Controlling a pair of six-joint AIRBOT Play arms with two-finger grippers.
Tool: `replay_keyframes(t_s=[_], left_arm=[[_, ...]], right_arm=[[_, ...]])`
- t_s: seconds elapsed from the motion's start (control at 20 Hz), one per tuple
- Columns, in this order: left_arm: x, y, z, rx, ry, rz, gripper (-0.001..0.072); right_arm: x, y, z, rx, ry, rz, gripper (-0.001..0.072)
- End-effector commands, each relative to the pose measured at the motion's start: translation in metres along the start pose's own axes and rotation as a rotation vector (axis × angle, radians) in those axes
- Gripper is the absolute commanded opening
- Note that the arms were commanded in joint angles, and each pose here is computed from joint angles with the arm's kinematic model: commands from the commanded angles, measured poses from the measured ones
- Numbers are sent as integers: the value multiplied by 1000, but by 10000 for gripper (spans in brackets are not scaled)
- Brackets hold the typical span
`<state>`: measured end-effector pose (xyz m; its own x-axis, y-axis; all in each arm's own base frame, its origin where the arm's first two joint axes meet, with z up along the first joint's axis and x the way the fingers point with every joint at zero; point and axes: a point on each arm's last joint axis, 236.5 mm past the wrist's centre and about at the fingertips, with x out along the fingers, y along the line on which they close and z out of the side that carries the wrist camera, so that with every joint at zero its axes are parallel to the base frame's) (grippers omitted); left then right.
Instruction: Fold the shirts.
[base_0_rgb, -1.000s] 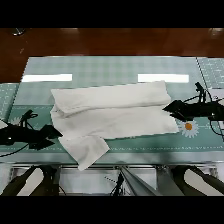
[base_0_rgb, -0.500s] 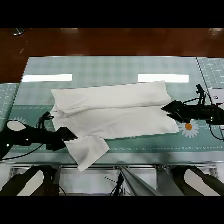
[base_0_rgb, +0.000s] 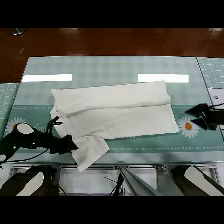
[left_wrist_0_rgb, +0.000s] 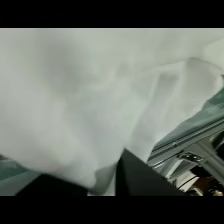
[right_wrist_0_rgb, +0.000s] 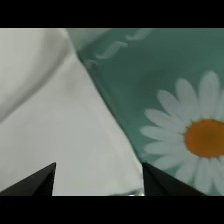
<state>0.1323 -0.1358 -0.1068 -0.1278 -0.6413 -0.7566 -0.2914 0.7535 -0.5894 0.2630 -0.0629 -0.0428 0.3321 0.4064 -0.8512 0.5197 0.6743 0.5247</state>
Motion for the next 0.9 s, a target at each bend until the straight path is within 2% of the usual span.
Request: replay_keyframes(t_s=[0.0,0.15,0.5,0.85], left_arm=[[0,-12,-6,4,26,-46,20],[-1,-13,-5,6,21,-48,20],[-1,-12,1,5,-2,-43,20],[-2,-18,6,-6,-24,-69,20]], right_arm=[[3,-57,-33,110,90,-168,621],[14,-55,-48,146,129,-143,621],[39,-32,-67,-23,245,-164,621],[77,7,-55,-65,216,-56,621]])
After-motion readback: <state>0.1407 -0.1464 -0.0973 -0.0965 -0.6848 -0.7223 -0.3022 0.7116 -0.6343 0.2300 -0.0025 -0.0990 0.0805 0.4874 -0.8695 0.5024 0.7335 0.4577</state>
